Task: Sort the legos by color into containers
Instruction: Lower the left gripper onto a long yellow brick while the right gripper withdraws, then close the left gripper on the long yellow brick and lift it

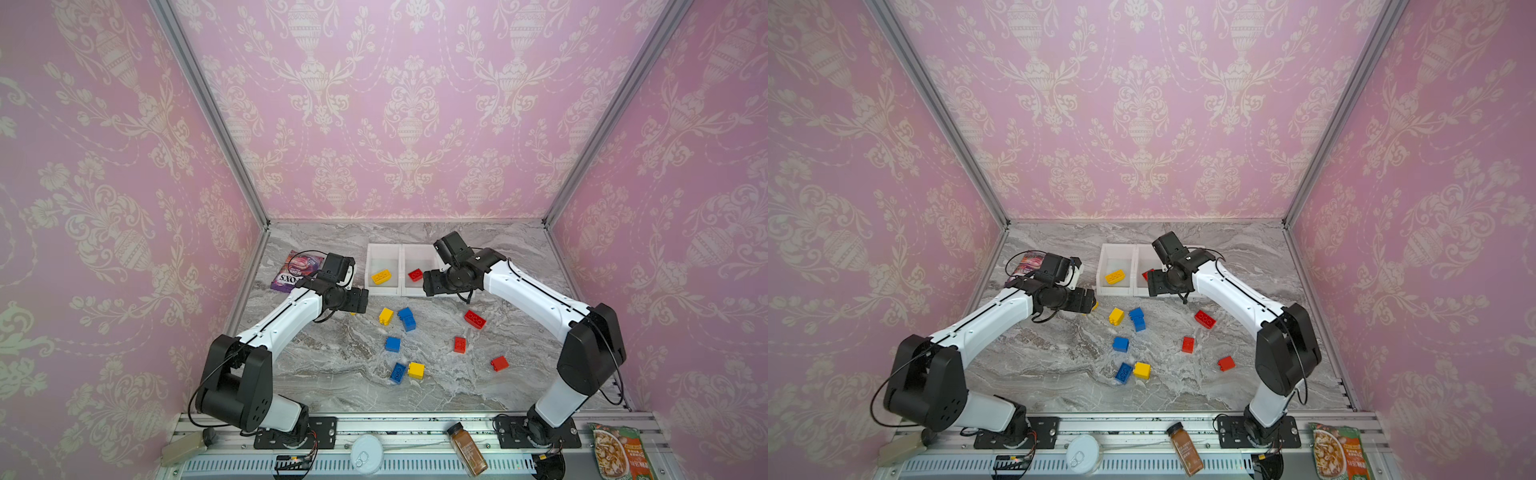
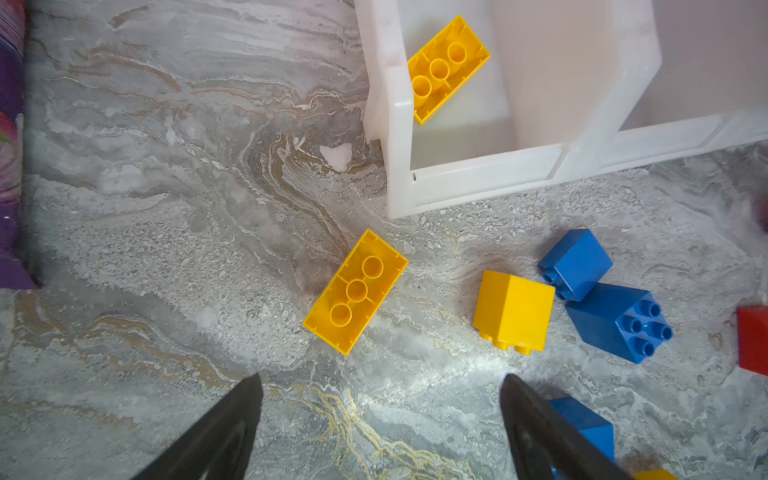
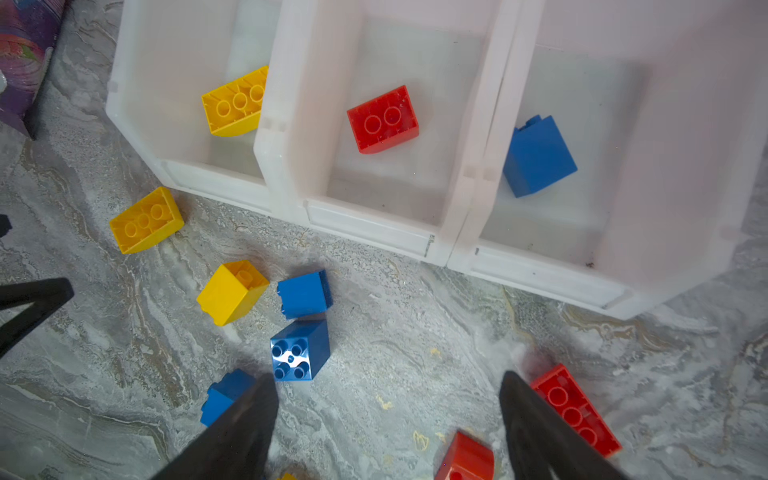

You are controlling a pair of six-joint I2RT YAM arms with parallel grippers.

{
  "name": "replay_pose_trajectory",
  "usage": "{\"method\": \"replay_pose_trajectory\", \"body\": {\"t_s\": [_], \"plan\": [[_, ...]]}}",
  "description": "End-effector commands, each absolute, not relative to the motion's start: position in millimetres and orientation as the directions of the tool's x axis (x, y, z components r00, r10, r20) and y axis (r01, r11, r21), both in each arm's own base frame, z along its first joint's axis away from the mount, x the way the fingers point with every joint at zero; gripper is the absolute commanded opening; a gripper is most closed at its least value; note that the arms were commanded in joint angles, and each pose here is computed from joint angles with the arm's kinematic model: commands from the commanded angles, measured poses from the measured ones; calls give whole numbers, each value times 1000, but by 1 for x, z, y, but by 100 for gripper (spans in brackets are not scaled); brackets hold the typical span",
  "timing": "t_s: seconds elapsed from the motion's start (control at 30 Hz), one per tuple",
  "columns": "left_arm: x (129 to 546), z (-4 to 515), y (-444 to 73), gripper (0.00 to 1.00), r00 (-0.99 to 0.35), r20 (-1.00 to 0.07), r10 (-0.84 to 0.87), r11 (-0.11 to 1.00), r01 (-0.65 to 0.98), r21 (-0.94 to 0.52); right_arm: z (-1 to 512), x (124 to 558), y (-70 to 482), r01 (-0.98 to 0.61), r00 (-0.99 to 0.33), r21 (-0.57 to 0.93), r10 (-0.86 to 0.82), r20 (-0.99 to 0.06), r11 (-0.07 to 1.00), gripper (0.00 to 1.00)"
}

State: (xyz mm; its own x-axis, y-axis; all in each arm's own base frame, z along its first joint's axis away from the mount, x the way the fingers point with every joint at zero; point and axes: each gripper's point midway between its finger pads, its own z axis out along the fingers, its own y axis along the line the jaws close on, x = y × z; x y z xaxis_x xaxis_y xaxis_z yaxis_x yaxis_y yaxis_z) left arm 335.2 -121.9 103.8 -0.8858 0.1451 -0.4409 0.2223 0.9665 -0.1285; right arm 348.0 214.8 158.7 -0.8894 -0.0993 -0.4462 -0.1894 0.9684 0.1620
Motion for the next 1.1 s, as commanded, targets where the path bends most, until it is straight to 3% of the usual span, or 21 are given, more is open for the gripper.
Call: {"method": "replay_pose_trajectory", "body": {"t_s": [0.0, 0.37, 1.07], "plan": [[331, 103, -113, 87, -886, -361, 291, 948, 319, -17, 164, 324, 206, -174, -895, 197, -71, -440, 965, 85], [353, 81, -131, 73, -865, -284, 412, 901, 434, -16, 147, 264, 180, -130, -930, 284, -18, -368, 950, 89], [360, 30, -135, 65, -873, -157, 462, 884, 467, 6, 144, 261, 163, -92, -930, 298, 25, -367, 950, 92]]}}
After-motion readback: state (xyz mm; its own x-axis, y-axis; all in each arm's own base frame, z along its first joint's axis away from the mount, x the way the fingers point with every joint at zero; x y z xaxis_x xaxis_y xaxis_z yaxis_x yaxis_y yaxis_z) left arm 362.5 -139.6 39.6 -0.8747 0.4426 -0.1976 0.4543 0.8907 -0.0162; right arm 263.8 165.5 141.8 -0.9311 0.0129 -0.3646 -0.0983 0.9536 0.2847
